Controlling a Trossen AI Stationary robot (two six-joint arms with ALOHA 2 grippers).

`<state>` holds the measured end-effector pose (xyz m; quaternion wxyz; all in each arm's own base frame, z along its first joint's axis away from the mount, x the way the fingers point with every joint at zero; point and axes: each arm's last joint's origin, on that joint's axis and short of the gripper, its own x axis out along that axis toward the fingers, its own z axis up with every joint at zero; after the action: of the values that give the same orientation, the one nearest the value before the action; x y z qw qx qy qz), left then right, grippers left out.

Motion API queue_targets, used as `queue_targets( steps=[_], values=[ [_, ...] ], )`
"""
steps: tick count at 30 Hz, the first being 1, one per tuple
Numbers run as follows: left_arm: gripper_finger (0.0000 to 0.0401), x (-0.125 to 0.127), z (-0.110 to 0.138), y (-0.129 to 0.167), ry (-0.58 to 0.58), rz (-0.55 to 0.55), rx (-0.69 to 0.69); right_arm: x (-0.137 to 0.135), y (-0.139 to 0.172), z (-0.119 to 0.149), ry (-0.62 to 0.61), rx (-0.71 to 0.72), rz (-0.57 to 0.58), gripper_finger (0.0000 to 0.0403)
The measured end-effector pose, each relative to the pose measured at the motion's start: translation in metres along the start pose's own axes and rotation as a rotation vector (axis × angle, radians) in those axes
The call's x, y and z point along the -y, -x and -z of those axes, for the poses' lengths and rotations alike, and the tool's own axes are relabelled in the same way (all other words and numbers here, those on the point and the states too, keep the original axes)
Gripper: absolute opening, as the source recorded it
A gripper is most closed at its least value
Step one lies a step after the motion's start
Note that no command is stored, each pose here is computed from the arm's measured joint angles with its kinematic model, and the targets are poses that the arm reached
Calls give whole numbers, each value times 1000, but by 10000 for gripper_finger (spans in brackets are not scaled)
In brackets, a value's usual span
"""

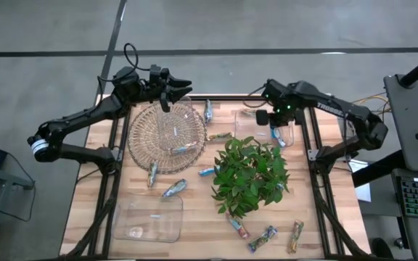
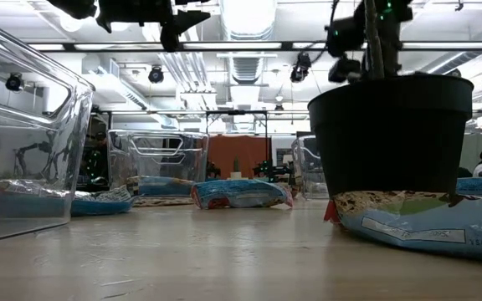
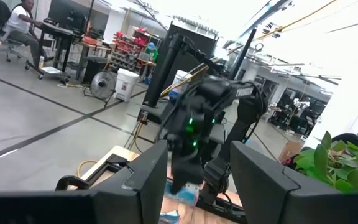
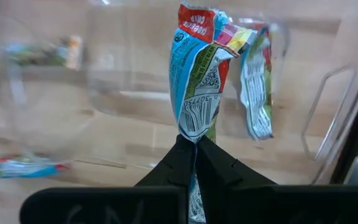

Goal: Pick and place Granola Bars by type
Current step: Put the top red granola bar into the top right transparent bin

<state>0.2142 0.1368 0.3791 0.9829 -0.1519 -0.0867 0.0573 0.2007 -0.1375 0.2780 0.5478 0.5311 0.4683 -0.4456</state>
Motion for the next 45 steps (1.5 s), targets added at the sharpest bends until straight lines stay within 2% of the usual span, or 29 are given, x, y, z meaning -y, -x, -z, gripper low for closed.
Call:
queue_targets(
  steps=[5, 14, 24, 30, 36, 40, 45],
  values=[
    [158, 1, -2, 0, 3, 2, 4, 8, -28, 3, -5, -30, 29, 8],
    [158, 0, -1, 0, 50, 1, 1, 17, -61, 1, -27, -18, 7, 8],
    [158, 0, -1, 0, 49, 2, 2, 28, -77, -12, -56, -20, 9, 8],
    [158, 1, -4, 0, 44, 6, 10, 26, -92, -18, -14, -69, 47, 8],
    [158, 3, -8, 0, 37, 11, 21, 27, -92, -19, -13, -26, 82, 10],
    [158, 4, -9, 0, 35, 12, 24, 27, -92, -19, -13, -26, 82, 31],
    [158, 4, -11, -1, 34, 15, 27, 28, -87, -18, -12, -27, 81, 82]
  ],
)
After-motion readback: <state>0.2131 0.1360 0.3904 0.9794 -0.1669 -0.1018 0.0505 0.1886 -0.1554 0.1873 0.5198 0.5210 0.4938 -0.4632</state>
